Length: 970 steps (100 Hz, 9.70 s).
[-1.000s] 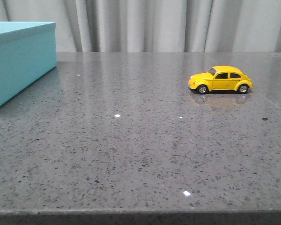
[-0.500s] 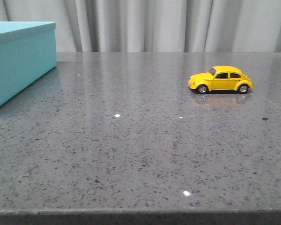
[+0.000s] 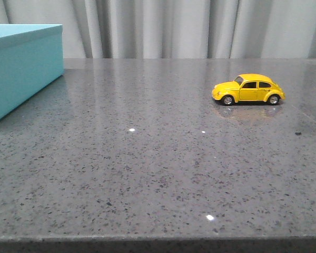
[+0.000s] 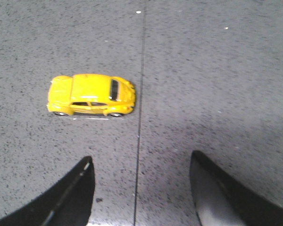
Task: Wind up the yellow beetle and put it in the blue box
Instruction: 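Lower the right gripper onto the yellow beetle car's roof, then push the yellow car backward with the right gripper, rolling it toward the blue box, then lower the left gripper over the yellow car and close on it, then lift the yellow car with the left gripper and carry it over the blue box, then lower the car into the blue box and open the left gripper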
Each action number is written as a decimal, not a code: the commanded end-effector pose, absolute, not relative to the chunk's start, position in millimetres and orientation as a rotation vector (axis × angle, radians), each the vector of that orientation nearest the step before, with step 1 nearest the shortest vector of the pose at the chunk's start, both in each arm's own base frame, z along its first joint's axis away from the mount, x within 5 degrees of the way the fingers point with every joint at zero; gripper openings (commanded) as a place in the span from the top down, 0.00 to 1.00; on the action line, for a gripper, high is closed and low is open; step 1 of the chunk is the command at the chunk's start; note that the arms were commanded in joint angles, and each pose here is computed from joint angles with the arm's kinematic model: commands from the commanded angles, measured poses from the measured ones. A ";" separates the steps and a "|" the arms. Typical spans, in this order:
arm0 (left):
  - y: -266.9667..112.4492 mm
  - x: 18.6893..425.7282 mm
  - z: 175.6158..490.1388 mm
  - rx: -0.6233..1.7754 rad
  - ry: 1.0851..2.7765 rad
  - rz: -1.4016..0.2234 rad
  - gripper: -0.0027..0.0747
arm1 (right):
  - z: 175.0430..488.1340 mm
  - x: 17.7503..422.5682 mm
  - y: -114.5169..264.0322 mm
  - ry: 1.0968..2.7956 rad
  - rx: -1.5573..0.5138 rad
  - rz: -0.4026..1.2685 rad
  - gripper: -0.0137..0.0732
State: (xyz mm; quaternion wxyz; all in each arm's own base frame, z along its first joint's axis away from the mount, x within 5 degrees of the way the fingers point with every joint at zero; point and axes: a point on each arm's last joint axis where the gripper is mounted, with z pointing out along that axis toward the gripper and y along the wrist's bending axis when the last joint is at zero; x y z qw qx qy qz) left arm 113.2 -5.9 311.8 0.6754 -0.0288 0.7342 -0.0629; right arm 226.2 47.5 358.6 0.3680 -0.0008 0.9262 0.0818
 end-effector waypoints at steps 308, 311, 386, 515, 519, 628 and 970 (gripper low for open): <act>-6.0 113.2 338.4 -0.066 1.535 -0.153 0.42 | 360.1 311.6 38.7 2.593 0.174 -0.025 0.30; -6.0 113.2 338.4 -0.066 1.535 -0.153 0.42 | 359.3 308.5 38.3 2.587 0.172 -0.022 0.30; -5.9 113.2 338.7 -0.066 1.531 -0.153 0.42 | 360.0 298.0 41.1 2.555 0.183 0.061 0.30; -156.2 309.3 369.7 1.329 1.956 0.044 0.41 | 358.7 296.0 40.7 2.582 0.162 0.046 0.30; -157.9 312.5 364.9 1.341 1.973 0.040 0.41 | 358.7 296.0 40.7 2.582 0.162 0.046 0.30; -164.7 339.7 309.0 1.481 2.132 0.083 0.41 | 358.7 295.9 40.7 2.583 0.148 0.041 0.30; 4.3 400.6 344.1 0.014 2.680 0.100 0.43 | 358.5 295.6 40.6 2.587 0.149 0.040 0.30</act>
